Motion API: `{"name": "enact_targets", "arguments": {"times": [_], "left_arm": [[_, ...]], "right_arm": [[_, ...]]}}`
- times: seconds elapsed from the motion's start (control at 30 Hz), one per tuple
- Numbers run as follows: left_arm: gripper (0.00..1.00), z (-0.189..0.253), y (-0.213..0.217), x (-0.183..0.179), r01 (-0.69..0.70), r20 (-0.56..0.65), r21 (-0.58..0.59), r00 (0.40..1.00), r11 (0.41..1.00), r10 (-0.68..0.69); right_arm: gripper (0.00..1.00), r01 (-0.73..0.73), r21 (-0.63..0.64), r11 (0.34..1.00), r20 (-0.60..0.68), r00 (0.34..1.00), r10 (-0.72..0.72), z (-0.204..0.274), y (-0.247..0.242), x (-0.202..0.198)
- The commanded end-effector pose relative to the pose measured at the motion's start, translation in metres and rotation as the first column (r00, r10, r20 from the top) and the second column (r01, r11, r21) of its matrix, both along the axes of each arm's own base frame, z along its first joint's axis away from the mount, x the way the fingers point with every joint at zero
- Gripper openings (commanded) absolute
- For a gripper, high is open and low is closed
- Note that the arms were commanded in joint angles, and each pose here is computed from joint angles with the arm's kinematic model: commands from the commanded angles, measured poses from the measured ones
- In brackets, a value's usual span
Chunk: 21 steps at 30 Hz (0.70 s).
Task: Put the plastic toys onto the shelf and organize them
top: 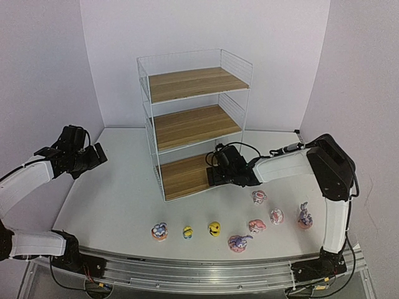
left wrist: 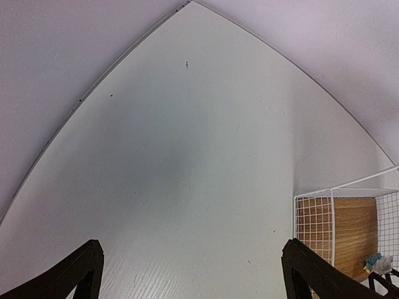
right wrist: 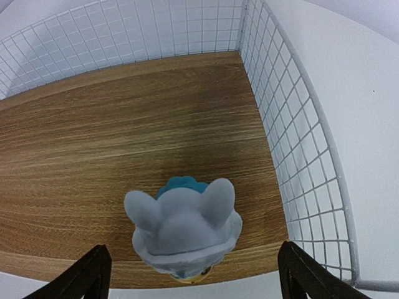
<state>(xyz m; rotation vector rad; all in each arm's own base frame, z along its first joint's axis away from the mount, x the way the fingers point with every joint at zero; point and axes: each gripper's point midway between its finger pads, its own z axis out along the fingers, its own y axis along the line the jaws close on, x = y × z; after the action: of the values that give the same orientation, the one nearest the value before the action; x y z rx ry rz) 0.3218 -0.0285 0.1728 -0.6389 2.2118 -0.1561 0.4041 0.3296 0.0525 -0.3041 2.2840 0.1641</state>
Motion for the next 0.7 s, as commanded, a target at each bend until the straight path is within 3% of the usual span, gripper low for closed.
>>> {"name": "enact_targets", "arguments": {"times": [0.0,0.27,0.5,0.67], "left_arm": [[1.0,0.008,-0.003,0.003,0.017,0.026,-0.006,1.0,1.0,-0.016],[1.0,0.02,-0.009,-0.003,0.04,0.06,-0.061,0.998,0.997,-0.036],[1.0,0.023,-0.009,-0.013,0.037,0.054,-0.078,0.998,0.996,-0.033],[1.0,0.026,-0.013,-0.013,0.059,0.055,-0.094,0.997,0.994,-0.054]], "right_arm": [[0.93,-0.057,0.096,0.994,0.04,0.998,0.054,0.047,0.004,-0.012],[0.95,-0.126,0.128,0.984,-0.022,0.991,0.13,0.078,0.004,-0.092],[0.94,0.077,0.142,0.987,-0.231,0.972,-0.042,0.07,-0.006,-0.181],[0.93,0.208,0.148,0.967,-0.254,0.953,-0.166,0.063,-0.006,-0.213]]}}
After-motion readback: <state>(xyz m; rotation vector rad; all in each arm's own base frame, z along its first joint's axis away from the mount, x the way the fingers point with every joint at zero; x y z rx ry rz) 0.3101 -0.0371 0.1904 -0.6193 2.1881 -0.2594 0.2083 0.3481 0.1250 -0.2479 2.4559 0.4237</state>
